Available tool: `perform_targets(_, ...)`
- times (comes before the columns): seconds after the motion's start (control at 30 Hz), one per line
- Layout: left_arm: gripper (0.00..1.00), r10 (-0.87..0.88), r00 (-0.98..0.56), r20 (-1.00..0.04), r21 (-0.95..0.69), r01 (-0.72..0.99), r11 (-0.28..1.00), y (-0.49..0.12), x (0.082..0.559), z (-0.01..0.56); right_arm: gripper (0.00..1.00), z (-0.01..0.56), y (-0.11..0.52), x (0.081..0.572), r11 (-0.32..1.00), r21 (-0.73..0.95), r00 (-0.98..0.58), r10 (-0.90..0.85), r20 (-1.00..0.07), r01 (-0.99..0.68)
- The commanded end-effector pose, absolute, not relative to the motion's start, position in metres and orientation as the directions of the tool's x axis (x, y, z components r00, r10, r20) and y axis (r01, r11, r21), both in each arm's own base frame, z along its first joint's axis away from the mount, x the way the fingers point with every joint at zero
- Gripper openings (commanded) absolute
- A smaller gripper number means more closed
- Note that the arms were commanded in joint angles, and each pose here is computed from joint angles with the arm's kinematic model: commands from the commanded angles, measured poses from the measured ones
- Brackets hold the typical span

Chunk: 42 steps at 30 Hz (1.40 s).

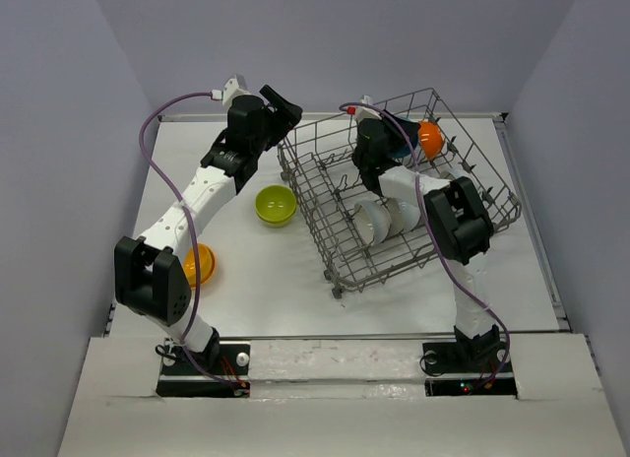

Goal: Load the bowls into the dish rack
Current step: Place the bowl in the dish rack, then pick up the bowl from the dish rack.

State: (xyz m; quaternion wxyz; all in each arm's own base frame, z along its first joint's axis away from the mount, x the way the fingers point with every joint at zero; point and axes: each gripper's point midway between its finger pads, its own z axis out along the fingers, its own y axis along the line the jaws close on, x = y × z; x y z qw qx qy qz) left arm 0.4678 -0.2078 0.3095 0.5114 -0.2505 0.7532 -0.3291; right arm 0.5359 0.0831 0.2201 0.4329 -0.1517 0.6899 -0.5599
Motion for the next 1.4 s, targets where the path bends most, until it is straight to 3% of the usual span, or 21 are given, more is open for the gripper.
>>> perform_targets(0.0,0.82,-0.723,-0.311,-0.617,-0.763,0.012,0.647,-0.206,0.467,0.33,0.36,0.232,0.086,0.535,0.368,-0.87,-0.552,-0.673,-0.493,0.328)
perform_targets(0.43,0.82,-0.721,-0.303,-0.624,-0.758,0.008,0.653,-0.204,0.467,0.329,0.65,0.259,0.087,0.527,0.5,-0.795,-0.484,-0.631,-0.606,0.344)
perform_targets(0.87,0.82,-0.718,-0.294,-0.631,-0.752,0.005,0.659,-0.202,0.467,0.33,0.73,0.332,0.085,0.501,0.692,-0.615,-0.313,-0.53,-0.788,0.378)
perform_targets(1.13,0.82,-0.714,-0.288,-0.638,-0.745,-0.005,0.667,-0.2,0.468,0.328,0.76,0.338,0.112,0.478,0.936,-0.351,-0.163,-0.352,-0.922,-0.035)
perform_targets(1.37,0.82,-0.711,-0.274,-0.648,-0.738,-0.008,0.675,-0.197,0.469,0.33,0.76,0.323,0.069,0.499,0.981,-0.118,-0.229,-0.152,-0.961,-0.156)
